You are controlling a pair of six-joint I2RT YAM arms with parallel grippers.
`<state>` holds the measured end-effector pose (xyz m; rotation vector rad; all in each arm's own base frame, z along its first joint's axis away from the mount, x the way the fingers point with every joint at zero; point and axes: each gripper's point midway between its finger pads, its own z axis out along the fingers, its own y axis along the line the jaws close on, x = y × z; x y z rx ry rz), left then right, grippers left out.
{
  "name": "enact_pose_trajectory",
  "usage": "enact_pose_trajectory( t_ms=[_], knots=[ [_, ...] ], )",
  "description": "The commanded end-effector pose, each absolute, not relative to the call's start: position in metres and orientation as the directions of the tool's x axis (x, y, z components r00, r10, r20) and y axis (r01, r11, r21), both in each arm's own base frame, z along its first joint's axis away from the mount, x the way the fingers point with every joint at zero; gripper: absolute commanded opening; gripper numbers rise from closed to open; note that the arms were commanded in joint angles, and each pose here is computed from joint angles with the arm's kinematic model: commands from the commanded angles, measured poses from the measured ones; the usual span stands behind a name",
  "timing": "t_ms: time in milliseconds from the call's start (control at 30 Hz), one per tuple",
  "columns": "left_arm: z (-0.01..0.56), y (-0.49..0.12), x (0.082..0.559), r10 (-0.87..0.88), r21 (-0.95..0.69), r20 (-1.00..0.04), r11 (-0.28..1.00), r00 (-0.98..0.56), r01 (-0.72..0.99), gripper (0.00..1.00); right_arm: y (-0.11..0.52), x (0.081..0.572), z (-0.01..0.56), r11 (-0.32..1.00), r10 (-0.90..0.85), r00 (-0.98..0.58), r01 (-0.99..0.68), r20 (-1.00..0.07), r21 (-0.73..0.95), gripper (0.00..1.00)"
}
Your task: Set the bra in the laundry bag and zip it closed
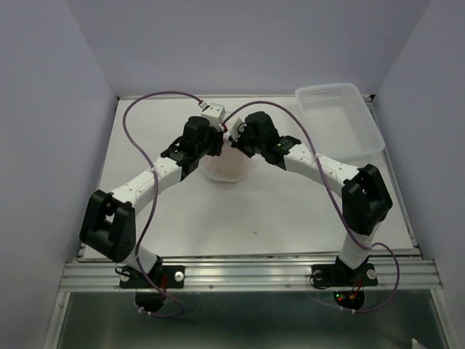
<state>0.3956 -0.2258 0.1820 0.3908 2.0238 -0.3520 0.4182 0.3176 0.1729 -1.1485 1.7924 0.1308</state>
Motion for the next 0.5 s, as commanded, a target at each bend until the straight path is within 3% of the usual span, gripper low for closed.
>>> enact_pose_trajectory(
  t_ms=[0,167,300,367,467],
  knots=[
    [0.238,-0.277,0.347,0.200,-0.013,-0.951,0.732,-0.234,0.681,0.42,0.310,0.445,0.195,0.646,-0.599,-0.096,-0.645,-0.795,-0.409,0.07],
    [0.235,-0.284,0.345,0.211,-0.015,-0.950,0.704,-0.229,0.710,0.39,0.312,0.442,0.198,0.641,-0.591,-0.092,-0.656,-0.801,-0.398,0.07],
    [0.233,-0.289,0.341,0.216,-0.022,-0.950,0.675,-0.225,0.738,0.20,0.311,0.442,0.199,0.646,-0.588,-0.093,-0.652,-0.803,-0.397,0.07],
    [0.234,-0.290,0.340,0.212,-0.023,-0.952,0.672,-0.222,0.740,0.06,0.312,0.443,0.197,0.647,-0.588,-0.097,-0.652,-0.803,-0.395,0.07],
    [0.237,-0.287,0.340,0.193,-0.023,-0.958,0.684,-0.212,0.729,0.00,0.305,0.450,0.196,0.670,-0.589,-0.118,-0.624,-0.800,-0.402,0.06]
  ],
)
